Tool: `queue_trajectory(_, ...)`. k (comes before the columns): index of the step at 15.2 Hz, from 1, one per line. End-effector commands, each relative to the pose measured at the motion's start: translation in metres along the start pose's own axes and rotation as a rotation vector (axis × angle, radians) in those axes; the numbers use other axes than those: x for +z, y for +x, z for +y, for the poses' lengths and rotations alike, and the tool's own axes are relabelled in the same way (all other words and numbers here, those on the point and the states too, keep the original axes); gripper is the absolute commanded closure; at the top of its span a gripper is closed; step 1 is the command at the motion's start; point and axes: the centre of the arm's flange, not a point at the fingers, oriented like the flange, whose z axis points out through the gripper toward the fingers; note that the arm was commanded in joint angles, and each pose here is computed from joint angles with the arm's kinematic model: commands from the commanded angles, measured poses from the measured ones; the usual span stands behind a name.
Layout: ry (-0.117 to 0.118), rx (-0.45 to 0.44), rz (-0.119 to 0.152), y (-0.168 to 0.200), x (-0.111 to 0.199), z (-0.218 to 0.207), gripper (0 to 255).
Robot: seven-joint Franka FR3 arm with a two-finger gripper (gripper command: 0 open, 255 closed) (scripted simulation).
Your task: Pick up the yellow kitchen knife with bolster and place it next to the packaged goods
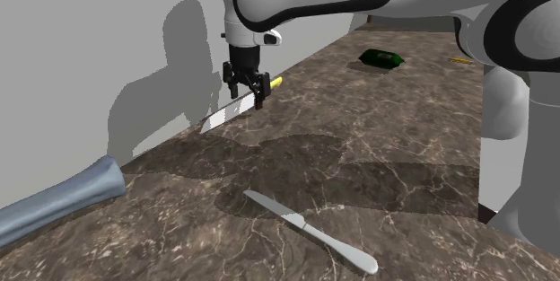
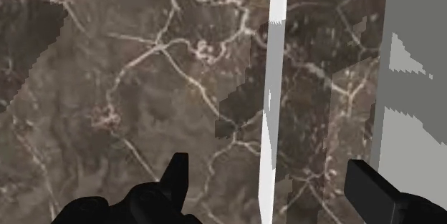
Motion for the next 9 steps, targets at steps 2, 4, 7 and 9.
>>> queue_trajectory(2, 0.000, 0.000, 0.000, 0.0001, 0.0004, 0.0002, 0)
queue_trajectory(4, 0.000, 0.000, 0.000, 0.0001, 0.0004, 0.0002, 0)
queue_trajectory(7, 0.000, 0.000, 0.000, 0.0001, 0.0004, 0.0002, 255)
queue_trajectory(9, 0.000, 0.000, 0.000, 0.0001, 0.0004, 0.0002, 255)
